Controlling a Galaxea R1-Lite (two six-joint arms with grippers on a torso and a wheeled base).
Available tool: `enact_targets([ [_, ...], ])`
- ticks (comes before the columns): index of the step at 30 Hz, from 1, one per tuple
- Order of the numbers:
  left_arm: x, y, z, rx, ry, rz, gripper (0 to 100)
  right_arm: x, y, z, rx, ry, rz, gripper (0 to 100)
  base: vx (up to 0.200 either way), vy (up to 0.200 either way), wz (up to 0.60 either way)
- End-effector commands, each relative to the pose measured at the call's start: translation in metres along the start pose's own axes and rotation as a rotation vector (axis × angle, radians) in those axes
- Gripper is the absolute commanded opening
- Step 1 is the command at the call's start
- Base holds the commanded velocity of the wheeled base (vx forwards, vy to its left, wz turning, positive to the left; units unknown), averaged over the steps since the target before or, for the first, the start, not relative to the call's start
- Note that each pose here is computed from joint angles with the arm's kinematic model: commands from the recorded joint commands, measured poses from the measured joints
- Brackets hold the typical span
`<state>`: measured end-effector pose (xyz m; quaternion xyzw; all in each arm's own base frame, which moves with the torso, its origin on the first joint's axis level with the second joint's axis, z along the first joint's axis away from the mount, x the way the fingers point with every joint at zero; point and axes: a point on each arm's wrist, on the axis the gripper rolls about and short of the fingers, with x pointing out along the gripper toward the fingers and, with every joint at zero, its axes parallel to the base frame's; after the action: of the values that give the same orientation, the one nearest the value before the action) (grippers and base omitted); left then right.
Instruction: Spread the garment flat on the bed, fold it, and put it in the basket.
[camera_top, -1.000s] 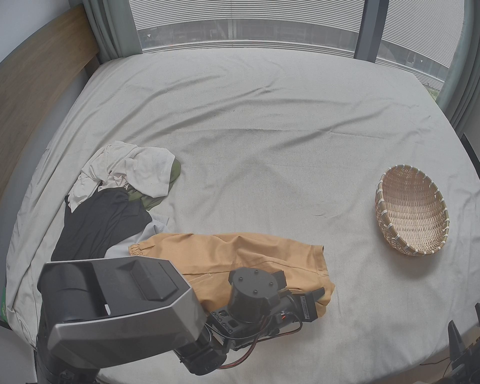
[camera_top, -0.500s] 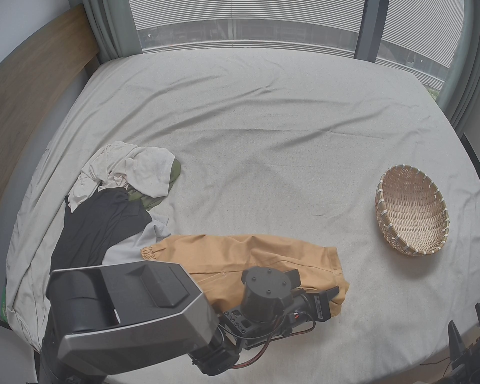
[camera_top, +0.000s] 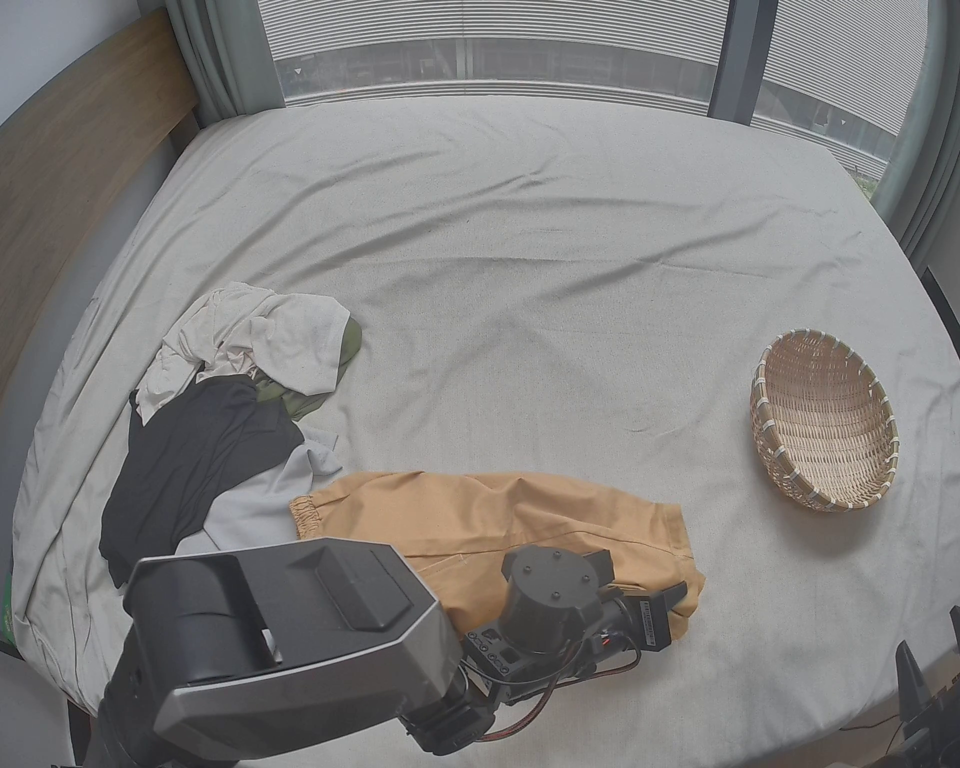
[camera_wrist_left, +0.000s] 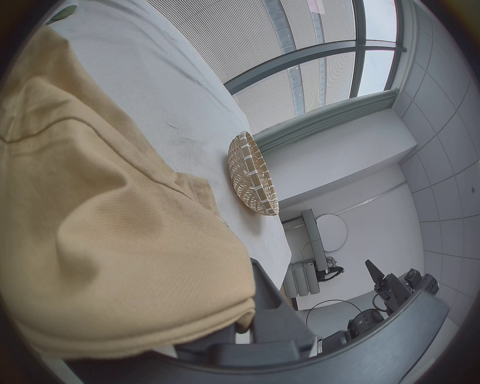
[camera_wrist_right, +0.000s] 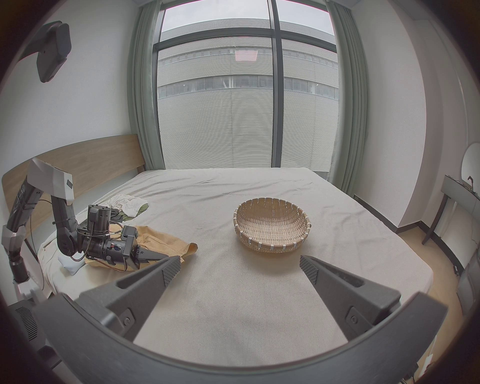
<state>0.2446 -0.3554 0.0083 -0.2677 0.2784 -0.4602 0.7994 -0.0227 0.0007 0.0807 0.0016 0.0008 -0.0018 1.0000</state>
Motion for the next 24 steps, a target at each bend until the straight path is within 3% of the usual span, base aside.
enact_targets([
  [1, 0.0, 0.0, -0.003, 0.0, 0.001, 0.003, 100, 0.001, 0.0, -0.005, 0.0, 0.018, 0.0, 100, 0.0, 0.0, 0.0],
  [5, -0.004, -0.002, -0.007, 0.005, -0.007, 0.006, 100, 0.001, 0.0, -0.005, 0.0, 0.018, 0.0, 100, 0.0, 0.0, 0.0],
  [16, -0.064, -0.015, -0.015, -0.001, 0.046, 0.047, 100, 0.001, 0.0, -0.005, 0.0, 0.018, 0.0, 100, 0.0, 0.0, 0.0],
  [24, -0.119, -0.029, -0.005, 0.011, -0.015, 0.051, 100, 0.001, 0.0, -0.005, -0.001, 0.017, 0.001, 100, 0.0, 0.0, 0.0],
])
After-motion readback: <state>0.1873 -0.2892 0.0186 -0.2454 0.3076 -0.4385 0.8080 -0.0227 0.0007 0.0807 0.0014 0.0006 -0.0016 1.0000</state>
